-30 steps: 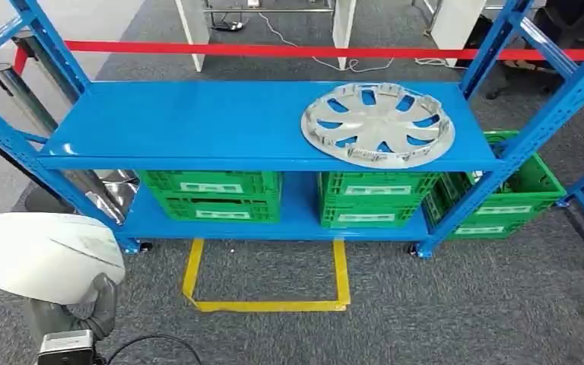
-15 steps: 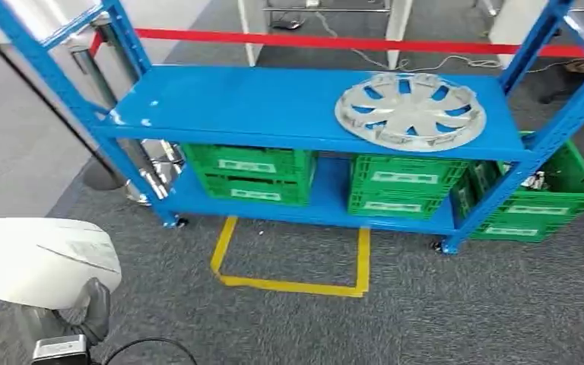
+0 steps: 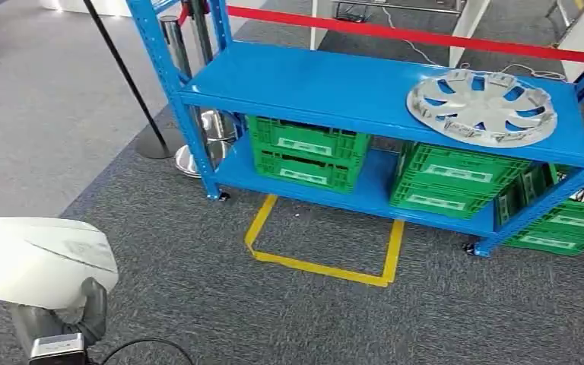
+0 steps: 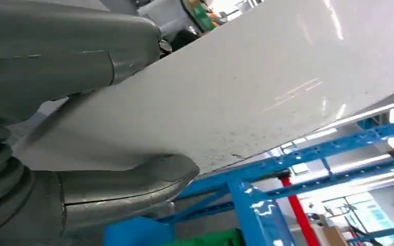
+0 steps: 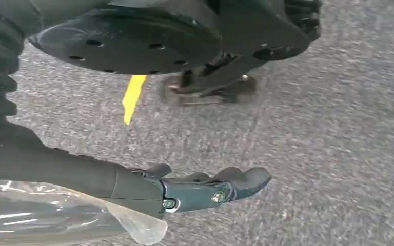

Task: Take the parts from the cabinet and place them on the table.

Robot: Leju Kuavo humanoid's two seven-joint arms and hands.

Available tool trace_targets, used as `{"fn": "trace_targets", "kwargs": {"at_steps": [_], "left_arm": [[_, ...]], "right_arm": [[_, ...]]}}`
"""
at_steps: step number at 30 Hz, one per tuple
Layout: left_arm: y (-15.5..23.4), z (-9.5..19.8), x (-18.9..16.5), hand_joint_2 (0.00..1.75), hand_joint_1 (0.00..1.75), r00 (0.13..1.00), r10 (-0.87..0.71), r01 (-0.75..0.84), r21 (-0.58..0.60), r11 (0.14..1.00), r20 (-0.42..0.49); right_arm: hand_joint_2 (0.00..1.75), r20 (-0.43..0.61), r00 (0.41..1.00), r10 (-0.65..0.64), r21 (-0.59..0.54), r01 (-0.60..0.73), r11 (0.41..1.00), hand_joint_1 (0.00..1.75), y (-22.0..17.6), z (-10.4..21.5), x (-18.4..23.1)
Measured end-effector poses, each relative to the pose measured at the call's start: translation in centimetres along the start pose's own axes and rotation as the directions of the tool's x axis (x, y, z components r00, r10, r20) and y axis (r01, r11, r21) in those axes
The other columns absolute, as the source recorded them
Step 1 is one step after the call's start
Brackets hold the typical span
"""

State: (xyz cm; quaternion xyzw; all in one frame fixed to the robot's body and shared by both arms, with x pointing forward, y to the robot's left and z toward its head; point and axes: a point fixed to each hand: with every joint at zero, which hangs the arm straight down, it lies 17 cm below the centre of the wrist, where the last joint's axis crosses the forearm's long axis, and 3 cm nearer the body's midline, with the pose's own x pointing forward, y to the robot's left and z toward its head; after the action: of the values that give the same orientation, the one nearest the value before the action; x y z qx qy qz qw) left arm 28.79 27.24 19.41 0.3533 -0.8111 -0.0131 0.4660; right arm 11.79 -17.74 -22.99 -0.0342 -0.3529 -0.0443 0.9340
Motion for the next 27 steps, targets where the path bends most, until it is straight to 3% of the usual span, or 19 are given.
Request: {"fn": "trace_targets", "kwargs": {"at_steps": [10, 16, 22, 27], "left_arm": [[0.0, 0.2, 0.0, 1.75, 1.75, 1.0, -0.002, 0.002, -0.002, 1.0, -0.004], [-0.2, 0.4, -0.1, 1.75, 1.75, 1.0, 0.004, -0.004, -0.013, 1.0, -0.011], [0.0, 0.6, 0.1, 1.75, 1.75, 1.0, 0.003, -0.003, -0.012, 1.0, -0.013], [-0.8, 0.2, 0.4, 1.75, 1.75, 0.999, 0.042, -0.043, -0.038, 0.998, -0.01]], "right_arm": [[1.75, 0.019, 0.999, -0.027, -0.002, 0.027, 1.0, 0.0, 0.2, 0.0, 0.5], [1.75, 0.072, 0.961, -0.267, -0.035, 0.27, 0.962, 0.0, -2.6, 0.1, 1.4], [1.75, 0.129, 0.972, -0.197, -0.009, 0.2, 0.98, 0.0, -4.7, -0.1, 2.9], [1.75, 0.211, 0.952, -0.223, -0.072, 0.243, 0.967, 0.0, -8.5, -1.4, 5.4]]}}
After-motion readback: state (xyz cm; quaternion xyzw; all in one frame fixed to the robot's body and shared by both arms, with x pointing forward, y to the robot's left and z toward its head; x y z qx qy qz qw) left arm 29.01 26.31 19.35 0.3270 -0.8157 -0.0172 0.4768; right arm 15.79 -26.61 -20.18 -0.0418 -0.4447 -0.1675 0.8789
